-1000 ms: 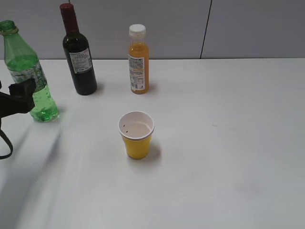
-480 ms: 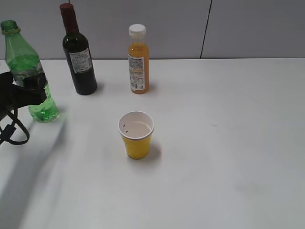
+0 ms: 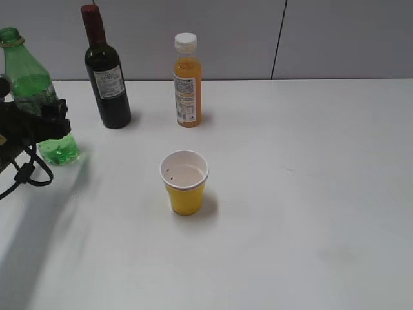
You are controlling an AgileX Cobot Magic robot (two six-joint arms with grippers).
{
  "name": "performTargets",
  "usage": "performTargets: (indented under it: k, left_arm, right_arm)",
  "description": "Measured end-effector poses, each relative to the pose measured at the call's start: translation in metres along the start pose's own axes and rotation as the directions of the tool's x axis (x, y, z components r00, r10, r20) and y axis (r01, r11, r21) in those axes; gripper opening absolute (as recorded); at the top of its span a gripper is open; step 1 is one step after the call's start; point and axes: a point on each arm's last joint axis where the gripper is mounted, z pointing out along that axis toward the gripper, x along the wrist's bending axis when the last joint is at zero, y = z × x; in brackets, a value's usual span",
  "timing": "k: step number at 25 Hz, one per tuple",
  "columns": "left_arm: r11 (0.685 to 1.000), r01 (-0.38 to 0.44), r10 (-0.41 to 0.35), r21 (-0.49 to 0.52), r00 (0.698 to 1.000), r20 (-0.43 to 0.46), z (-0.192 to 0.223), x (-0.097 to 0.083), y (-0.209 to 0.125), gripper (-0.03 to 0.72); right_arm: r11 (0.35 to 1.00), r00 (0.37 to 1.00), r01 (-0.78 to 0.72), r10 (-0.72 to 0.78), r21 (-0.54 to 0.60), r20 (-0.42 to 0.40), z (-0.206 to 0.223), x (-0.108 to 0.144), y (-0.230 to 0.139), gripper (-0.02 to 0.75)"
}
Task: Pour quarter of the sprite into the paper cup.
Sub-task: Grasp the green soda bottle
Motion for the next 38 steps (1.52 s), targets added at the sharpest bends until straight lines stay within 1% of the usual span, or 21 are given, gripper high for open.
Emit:
performTargets:
  k: [15, 19, 23, 26, 32, 38]
  left_arm:
    - [1.000, 0.006, -0.005, 0.010, 1.000, -0.025, 0.023, 0.001, -0.010, 0.619]
    - [1.000, 0.004, -0.003, 0.016, 1.000, -0.025, 0.026, 0.001, -0.013, 0.608]
    - [1.000, 0.001, -0.001, 0.024, 1.000, -0.026, 0.027, 0.001, -0.016, 0.589]
    - [1.000, 0.002, -0.001, 0.007, 1.000, -0.030, 0.027, 0.001, -0.015, 0.563]
    - [1.000, 0.009, -0.009, 0.000, 0.999, -0.046, 0.027, 0.003, -0.014, 0.449]
    - [1.000, 0.010, -0.010, -0.001, 0.999, -0.047, 0.026, 0.003, -0.014, 0.449]
  right_arm:
    - [1.000, 1.000, 0.000, 0.000, 0.000, 0.000, 0.000, 0.000, 0.000, 0.591]
    - [1.000, 1.000, 0.000, 0.000, 0.000, 0.000, 0.000, 0.000, 0.000, 0.591]
    - [1.000, 1.000, 0.000, 0.000, 0.000, 0.000, 0.000, 0.000, 0.000, 0.591]
    - [1.000, 1.000, 0.000, 0.000, 0.000, 0.000, 0.000, 0.000, 0.000, 0.591]
    - [1.000, 1.000, 0.000, 0.000, 0.000, 0.000, 0.000, 0.000, 0.000, 0.591]
    - [1.000, 1.000, 0.000, 0.000, 0.000, 0.000, 0.000, 0.000, 0.000, 0.591]
